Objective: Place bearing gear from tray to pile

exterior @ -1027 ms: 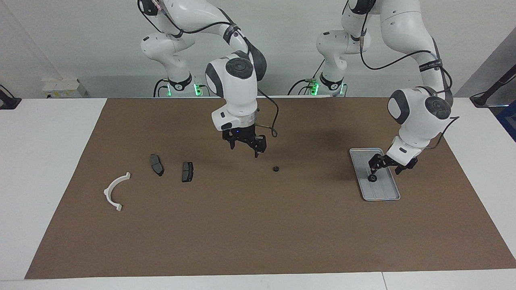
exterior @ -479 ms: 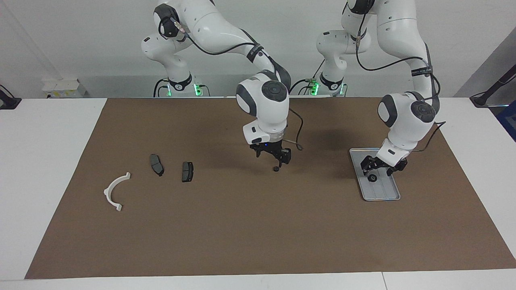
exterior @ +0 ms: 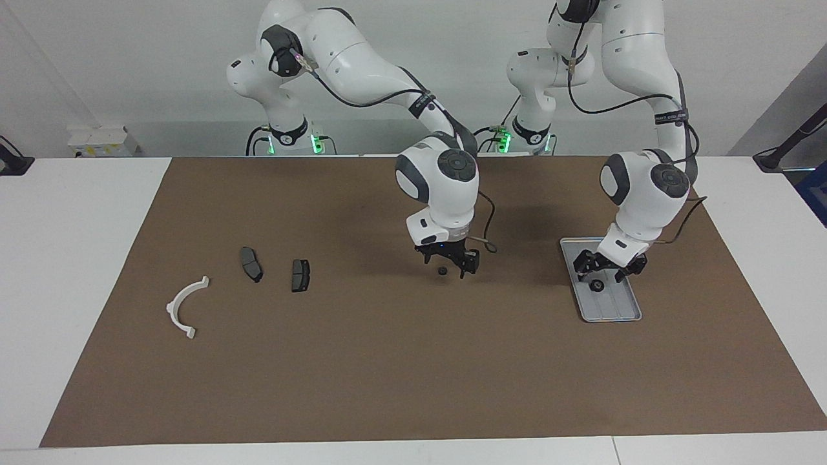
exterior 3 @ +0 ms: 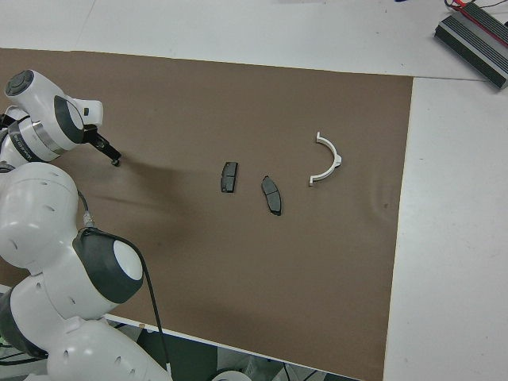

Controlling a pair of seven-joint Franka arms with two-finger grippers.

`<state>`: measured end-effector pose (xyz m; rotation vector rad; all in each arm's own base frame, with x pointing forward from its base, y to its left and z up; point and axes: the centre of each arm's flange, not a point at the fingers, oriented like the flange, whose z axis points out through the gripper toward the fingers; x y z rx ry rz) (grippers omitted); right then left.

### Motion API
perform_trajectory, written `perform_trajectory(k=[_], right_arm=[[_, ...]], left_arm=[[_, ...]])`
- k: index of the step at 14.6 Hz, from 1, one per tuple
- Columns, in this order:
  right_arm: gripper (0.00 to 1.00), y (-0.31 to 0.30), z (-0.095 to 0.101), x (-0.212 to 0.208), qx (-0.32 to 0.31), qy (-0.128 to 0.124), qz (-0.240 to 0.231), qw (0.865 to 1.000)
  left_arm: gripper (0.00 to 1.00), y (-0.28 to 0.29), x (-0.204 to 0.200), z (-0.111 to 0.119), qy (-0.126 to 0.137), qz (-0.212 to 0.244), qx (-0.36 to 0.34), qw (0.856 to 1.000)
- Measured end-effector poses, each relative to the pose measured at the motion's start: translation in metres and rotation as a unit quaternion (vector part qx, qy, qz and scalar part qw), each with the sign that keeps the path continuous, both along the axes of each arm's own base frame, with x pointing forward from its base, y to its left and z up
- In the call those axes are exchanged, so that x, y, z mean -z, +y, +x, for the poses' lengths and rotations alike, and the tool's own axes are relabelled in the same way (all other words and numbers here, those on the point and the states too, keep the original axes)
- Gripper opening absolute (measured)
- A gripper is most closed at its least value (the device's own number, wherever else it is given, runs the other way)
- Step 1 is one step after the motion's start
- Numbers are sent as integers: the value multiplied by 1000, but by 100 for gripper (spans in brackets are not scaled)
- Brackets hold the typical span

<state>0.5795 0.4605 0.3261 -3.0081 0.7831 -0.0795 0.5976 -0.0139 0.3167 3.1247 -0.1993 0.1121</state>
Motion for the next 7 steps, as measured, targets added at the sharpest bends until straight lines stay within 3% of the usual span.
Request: perform_trajectory(k=[7], right_arm=[[96, 5, -12, 36, -8, 20, -18, 1000]], left_arm=[[100, 3, 9, -4, -6, 1, -2, 1000]])
